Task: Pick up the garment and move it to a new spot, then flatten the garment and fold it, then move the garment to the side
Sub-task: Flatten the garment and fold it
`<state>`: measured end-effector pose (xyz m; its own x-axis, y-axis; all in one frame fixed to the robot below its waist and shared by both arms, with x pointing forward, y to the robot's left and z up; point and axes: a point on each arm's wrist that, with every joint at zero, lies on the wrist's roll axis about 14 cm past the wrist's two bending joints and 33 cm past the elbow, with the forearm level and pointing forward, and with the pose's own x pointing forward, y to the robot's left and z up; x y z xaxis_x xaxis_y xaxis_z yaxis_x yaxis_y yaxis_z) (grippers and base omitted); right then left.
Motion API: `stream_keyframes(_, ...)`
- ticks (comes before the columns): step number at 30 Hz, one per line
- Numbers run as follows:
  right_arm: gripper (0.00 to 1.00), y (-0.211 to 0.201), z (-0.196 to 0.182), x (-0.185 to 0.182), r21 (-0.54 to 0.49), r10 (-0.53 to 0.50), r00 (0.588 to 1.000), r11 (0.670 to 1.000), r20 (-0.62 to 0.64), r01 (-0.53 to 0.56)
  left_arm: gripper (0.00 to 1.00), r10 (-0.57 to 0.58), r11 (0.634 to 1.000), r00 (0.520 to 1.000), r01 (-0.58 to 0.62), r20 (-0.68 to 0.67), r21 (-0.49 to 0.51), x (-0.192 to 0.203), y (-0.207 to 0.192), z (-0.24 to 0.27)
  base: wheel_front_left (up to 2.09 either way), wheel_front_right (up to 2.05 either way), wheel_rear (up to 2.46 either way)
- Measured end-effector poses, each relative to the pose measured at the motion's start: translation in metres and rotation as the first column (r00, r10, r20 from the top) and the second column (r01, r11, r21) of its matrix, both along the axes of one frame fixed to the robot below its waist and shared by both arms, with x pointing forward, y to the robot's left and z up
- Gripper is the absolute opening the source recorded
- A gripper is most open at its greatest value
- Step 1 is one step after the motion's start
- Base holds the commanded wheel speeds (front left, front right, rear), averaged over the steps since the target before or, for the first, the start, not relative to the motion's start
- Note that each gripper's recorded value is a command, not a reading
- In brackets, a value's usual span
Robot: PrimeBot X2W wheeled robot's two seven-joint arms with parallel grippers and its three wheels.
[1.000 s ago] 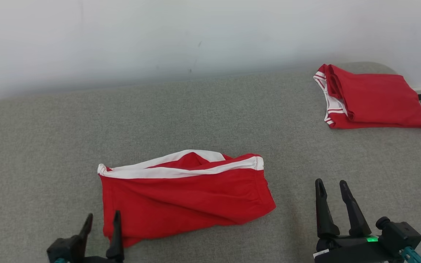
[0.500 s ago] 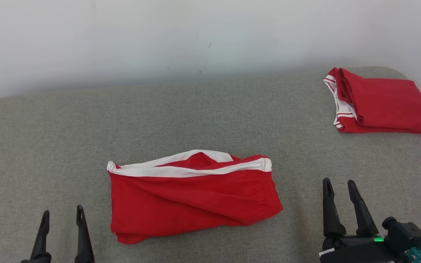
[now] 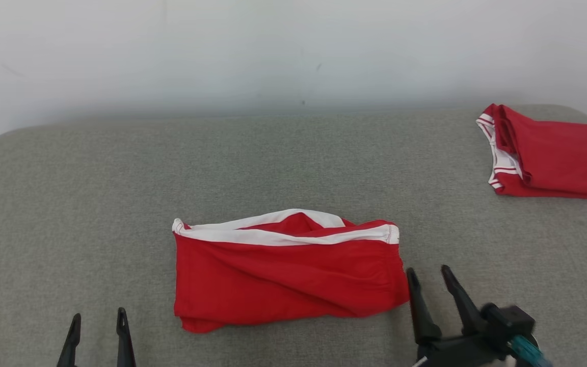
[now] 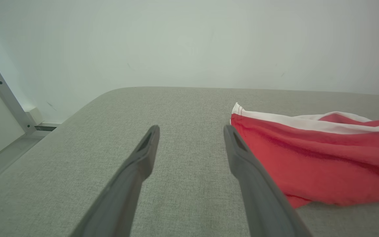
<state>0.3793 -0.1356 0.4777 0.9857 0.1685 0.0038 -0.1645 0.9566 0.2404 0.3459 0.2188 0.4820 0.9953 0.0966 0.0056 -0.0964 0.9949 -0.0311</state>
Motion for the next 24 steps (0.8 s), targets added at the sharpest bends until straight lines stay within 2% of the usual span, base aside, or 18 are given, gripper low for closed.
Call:
stream_keyframes(4, 1.0, 0.015, -0.012, 0.018, -0.061, 0.066, 0.997, 0.996, -0.04, -0.068, 1.0, -0.001, 1.0, 1.0, 0.001, -0.003, -0.003, -0.001, 0.0, -0.001, 0.0, 0.0, 0.0)
stream_keyframes(12, 1.0, 0.025, -0.048, 0.05, -0.146, 0.118, 0.976, 0.979, -0.184, -0.146, 1.0, 0.018, 1.0, 1.0, -0.018, 0.001, -0.024, -0.001, 0.003, 0.0, 0.0, 0.0, 0.0)
stream_keyframes(17, 1.0, 0.025, -0.073, 0.061, -0.149, 0.111, 0.949, 0.976, -0.295, -0.16, 1.0, 0.032, 0.999, 0.999, -0.033, -0.016, -0.035, -0.003, 0.005, -0.006, 0.0, 0.0, 0.0)
stream_keyframes(23, 1.0, 0.036, -0.088, 0.067, -0.099, 0.124, 0.91, 0.979, -0.397, -0.176, 1.0, 0.036, 0.999, 0.999, -0.037, -0.016, -0.037, -0.002, 0.004, -0.005, 0.0, 0.0, 0.0)
stream_keyframes(24, 0.47, 0.039, -0.088, 0.068, -0.092, 0.129, 0.905, 0.979, -0.406, -0.181, 1.0, 0.038, 0.998, 0.999, -0.039, -0.018, -0.038, -0.002, 0.005, -0.006, 0.0, 0.0, 0.0)
